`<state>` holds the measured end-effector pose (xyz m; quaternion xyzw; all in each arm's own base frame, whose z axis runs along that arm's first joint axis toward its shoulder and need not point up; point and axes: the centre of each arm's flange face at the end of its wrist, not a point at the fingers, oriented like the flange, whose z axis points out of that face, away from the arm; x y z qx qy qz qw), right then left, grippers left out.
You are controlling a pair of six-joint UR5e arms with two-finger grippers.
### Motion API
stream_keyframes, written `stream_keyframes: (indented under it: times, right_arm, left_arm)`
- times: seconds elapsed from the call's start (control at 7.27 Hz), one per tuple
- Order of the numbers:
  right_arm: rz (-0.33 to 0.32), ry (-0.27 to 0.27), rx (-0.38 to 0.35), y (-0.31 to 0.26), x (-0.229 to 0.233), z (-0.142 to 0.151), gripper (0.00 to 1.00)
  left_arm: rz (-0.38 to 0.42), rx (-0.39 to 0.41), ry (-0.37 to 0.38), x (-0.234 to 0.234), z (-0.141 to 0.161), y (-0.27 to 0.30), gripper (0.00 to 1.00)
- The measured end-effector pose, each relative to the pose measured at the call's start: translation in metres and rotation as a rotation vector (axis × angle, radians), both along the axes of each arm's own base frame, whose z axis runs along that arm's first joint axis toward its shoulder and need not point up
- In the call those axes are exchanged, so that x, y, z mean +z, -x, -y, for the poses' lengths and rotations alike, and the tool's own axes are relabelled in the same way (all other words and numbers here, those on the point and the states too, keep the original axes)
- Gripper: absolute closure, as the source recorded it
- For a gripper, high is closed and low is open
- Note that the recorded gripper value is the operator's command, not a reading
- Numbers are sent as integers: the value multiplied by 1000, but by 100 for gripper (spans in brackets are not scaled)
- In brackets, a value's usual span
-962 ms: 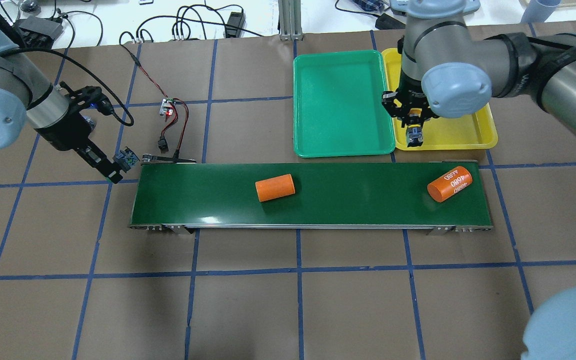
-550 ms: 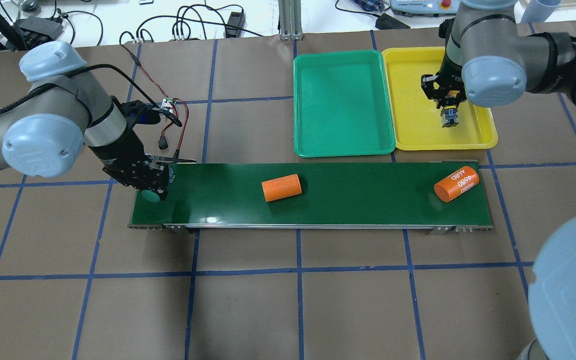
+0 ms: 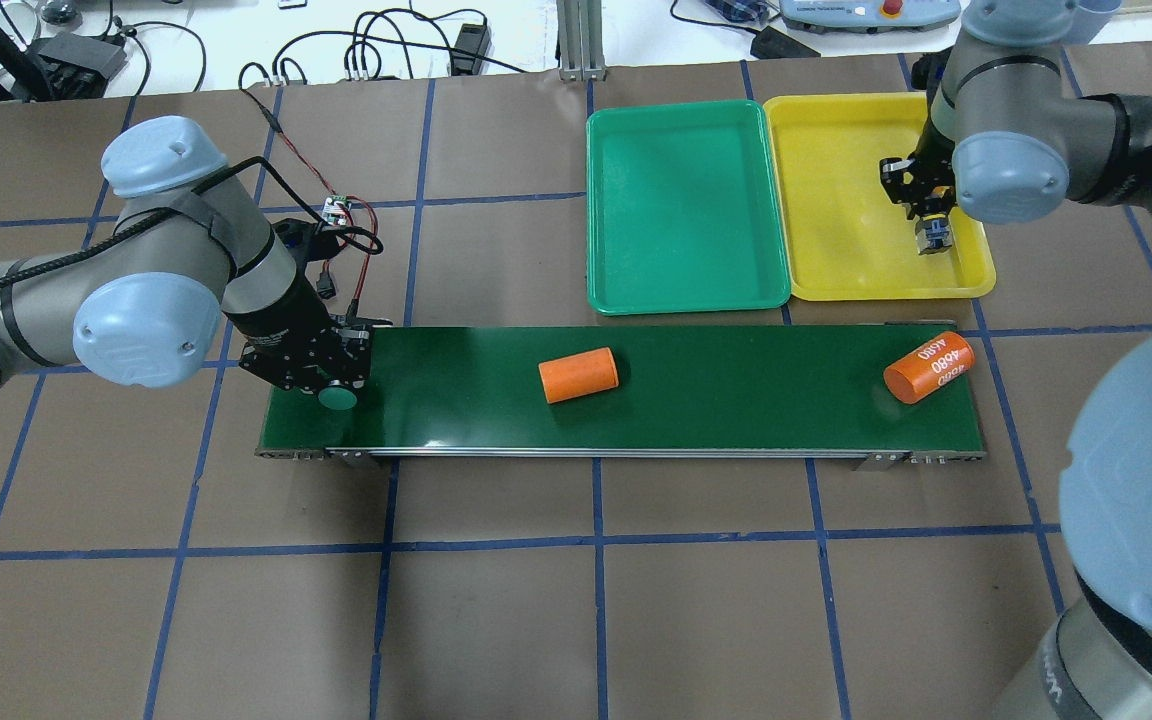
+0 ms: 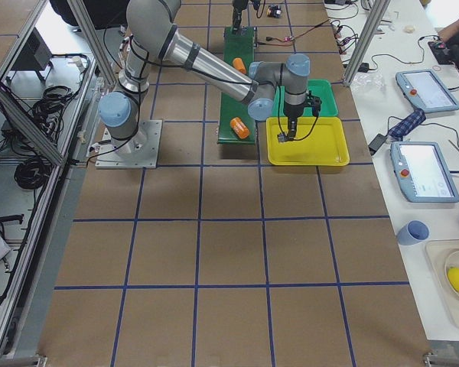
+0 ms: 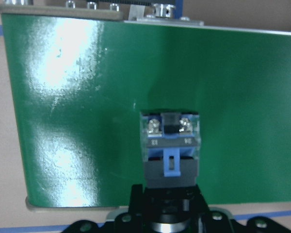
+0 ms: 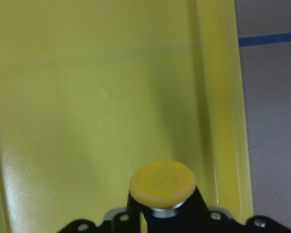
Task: Sort buttons by color to trays
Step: 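Release yellow-topped button into yellow tray while left releases its button on belt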
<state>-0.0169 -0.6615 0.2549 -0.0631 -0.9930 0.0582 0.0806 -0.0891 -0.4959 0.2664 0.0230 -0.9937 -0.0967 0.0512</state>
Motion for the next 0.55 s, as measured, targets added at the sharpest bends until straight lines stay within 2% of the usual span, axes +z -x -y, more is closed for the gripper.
stream_keyframes:
  times: [0.14, 0.28, 0.41, 0.55]
  right_arm:
    - [1, -2, 0, 10, -3, 1, 100]
    - [0, -2, -1, 15, -5, 2, 100]
    - [-2, 4, -2, 17, -4, 3, 100]
    - [-2, 11, -3, 18, -5, 5, 86]
  left_arm:
    - [0, 1, 13, -3, 3, -1, 18]
    - [-2, 1, 12, -8, 3, 0, 4]
    - [-3, 1, 7, -12, 4, 0, 0]
    - [-4, 2, 6, -14, 5, 0, 0]
